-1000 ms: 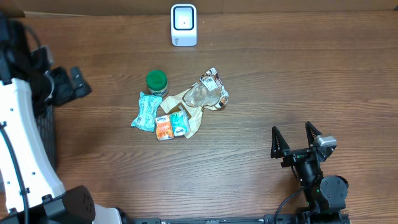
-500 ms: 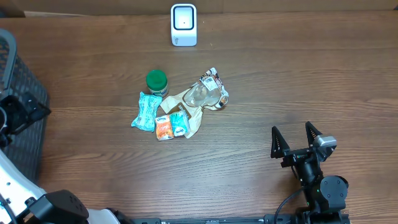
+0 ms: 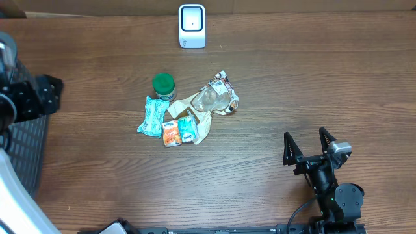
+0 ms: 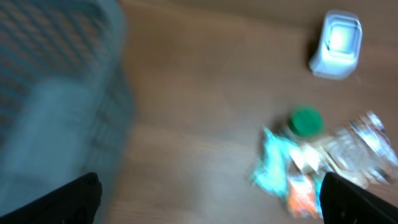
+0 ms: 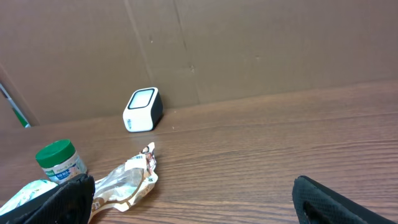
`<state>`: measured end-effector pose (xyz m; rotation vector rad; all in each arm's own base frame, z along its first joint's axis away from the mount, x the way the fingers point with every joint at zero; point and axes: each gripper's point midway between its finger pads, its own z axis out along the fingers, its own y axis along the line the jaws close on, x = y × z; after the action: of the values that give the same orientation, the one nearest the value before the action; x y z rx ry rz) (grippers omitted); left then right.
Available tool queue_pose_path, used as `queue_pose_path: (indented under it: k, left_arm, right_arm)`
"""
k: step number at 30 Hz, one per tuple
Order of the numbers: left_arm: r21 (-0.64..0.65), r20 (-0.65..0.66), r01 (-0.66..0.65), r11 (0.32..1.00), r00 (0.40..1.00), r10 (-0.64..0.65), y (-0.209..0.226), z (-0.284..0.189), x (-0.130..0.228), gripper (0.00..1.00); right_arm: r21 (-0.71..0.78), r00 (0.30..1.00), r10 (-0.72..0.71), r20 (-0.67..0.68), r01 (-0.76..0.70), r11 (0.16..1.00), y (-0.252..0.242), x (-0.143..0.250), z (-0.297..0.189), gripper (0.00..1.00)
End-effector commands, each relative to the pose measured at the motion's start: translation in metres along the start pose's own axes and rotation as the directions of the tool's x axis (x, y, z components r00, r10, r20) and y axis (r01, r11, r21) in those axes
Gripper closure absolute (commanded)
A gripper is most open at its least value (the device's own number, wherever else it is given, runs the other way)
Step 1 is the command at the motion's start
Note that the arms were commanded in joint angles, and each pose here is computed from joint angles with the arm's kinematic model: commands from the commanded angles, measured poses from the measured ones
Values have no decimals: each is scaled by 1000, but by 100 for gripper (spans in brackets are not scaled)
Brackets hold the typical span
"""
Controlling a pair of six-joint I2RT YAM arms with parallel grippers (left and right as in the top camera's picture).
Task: Scan the item barcode
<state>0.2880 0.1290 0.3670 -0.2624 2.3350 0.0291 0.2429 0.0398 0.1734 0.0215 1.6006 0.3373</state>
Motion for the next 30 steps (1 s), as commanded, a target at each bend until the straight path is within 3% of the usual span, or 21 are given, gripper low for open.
queue_pose_path:
  k: [1,7,30]
  left_arm:
    - [-205,57,-41,978,997,53,32,-22,-10,0]
    - [-409,-23,13,913,999,-24,73,-21,3,0]
    - [-351,-228,3,936,970,-89,91,53,25,0]
  right_arm:
    - [4,1000,-1,2,1,1000,-1,2,0,0]
    - [4,1000,-1,2,1,1000,-1,2,0,0]
    - [4,1000,-1,2,1,1000,-1,2,0,0]
